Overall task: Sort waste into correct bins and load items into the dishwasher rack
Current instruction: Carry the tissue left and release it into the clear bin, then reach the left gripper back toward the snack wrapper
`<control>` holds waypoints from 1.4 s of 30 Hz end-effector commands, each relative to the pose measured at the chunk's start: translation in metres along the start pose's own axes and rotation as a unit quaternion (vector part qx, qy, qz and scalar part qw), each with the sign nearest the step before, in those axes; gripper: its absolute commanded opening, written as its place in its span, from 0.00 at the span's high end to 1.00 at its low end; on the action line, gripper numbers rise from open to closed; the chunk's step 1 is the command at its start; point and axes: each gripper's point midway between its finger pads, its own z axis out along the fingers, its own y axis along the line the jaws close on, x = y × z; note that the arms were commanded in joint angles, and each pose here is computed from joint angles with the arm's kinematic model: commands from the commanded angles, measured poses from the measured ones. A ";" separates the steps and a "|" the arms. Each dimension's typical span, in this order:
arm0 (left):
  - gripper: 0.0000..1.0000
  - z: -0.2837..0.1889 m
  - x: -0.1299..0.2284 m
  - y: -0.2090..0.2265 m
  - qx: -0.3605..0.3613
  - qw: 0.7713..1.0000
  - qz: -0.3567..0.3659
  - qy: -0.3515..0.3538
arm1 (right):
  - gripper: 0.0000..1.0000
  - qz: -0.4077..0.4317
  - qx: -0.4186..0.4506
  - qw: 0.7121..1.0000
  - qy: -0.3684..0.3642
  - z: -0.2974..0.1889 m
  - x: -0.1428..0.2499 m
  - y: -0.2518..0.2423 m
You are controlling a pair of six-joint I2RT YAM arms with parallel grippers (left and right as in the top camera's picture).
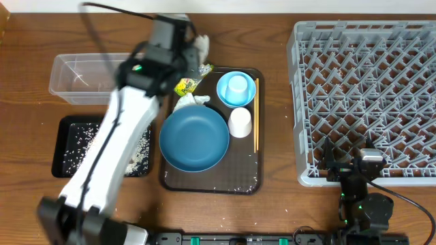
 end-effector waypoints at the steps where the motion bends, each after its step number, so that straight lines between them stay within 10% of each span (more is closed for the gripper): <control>1: 0.94 -0.004 -0.014 0.048 -0.085 0.996 -0.030 -0.027 | 0.01 0.002 0.001 1.000 0.000 0.000 0.000 -0.001; 7: 0.92 0.008 -0.014 0.124 -0.160 0.980 -0.113 -0.022 | 0.01 0.002 0.001 1.000 0.000 0.000 0.000 -0.001; 8: 0.84 0.012 -0.013 0.135 -0.169 0.977 -0.131 -0.020 | 0.01 0.002 0.001 1.000 0.000 0.000 0.000 -0.001; 10: 0.18 0.021 -0.008 0.158 -0.188 0.966 -0.177 -0.016 | 0.01 0.002 0.001 1.000 0.000 0.000 0.000 -0.001; 11: 0.15 0.025 -0.005 0.167 -0.193 0.961 -0.197 -0.012 | 0.01 0.002 0.001 1.000 0.000 0.000 0.000 -0.001; 17: 0.10 0.048 0.008 0.145 -0.078 0.969 -0.231 0.043 | 0.01 0.002 0.001 1.000 0.000 0.000 0.000 -0.001; 25: 0.10 0.054 0.002 0.015 0.117 0.990 -0.055 0.047 | 0.01 0.002 0.001 1.000 0.000 0.000 0.000 -0.001; 42: 0.14 0.164 0.075 -0.014 0.049 0.991 0.025 0.122 | 0.01 0.002 0.001 1.000 0.000 0.000 0.000 -0.001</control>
